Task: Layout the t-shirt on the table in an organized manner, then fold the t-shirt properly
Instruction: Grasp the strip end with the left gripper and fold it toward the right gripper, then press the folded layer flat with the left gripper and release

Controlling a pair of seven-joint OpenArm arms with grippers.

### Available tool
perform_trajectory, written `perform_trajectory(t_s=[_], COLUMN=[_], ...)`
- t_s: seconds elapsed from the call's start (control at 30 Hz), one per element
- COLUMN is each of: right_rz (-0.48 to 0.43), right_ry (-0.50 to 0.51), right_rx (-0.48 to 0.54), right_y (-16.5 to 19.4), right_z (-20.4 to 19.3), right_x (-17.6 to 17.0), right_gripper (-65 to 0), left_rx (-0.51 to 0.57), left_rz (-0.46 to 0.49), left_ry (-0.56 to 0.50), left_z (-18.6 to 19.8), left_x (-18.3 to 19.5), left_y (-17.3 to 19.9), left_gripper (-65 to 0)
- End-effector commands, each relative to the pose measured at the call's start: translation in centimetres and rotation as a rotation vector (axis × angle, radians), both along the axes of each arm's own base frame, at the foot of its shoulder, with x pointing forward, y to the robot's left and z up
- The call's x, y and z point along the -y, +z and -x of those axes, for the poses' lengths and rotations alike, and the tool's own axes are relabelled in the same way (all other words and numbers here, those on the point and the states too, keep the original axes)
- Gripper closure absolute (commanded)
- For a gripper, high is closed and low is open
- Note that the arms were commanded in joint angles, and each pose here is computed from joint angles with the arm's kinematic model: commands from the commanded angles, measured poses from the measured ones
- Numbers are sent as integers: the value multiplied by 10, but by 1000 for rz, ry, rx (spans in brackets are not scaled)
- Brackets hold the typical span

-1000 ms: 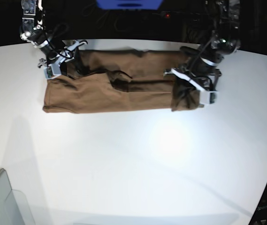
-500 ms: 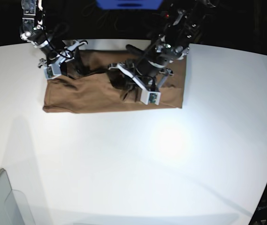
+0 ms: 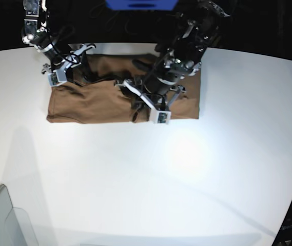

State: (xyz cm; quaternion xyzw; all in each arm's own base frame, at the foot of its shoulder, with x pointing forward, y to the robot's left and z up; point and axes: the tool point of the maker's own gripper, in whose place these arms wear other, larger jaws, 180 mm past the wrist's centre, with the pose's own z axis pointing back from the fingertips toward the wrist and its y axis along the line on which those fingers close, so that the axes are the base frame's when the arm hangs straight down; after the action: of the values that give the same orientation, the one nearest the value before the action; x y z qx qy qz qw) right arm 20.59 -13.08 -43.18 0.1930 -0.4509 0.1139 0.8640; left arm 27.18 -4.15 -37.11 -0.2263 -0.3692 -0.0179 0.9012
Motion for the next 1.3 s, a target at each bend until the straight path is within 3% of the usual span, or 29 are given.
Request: perform_trajectory(t_s=[0.0, 0.3, 0.37, 0.53, 0.63, 0.8, 0.9, 1.27], right_rz=[31, 32, 33, 35, 31, 26, 38, 66], right_ry=[20, 21, 21, 21, 12, -88, -128, -182], right_rx=[-38, -37, -37, -33, -22, 14, 36, 161], right_y=[-7, -6, -6, -5, -3, 5, 13, 56], right_z=[8, 7, 7, 6, 4, -8, -13, -28], right_x=[2, 3, 3, 4, 5, 23, 35, 45], right_gripper=[-215, -217, -218, -218, -240, -342, -367, -368], left_rx=[48, 10, 8, 6, 26, 103, 126, -105], left_rz=[20, 20, 17, 15, 67, 171, 175, 1], left_ry=[4, 0, 0, -24, -40, -56, -68, -11], left_z=[-10, -15, -14, -10, -9, -7, -5, 7], left_x=[5, 17, 15, 15, 22, 21, 11, -36], left_y=[13, 0, -1, -2, 14, 59, 69, -33], left_gripper=[0, -8, -57, -267, -327, -330, -330, -329])
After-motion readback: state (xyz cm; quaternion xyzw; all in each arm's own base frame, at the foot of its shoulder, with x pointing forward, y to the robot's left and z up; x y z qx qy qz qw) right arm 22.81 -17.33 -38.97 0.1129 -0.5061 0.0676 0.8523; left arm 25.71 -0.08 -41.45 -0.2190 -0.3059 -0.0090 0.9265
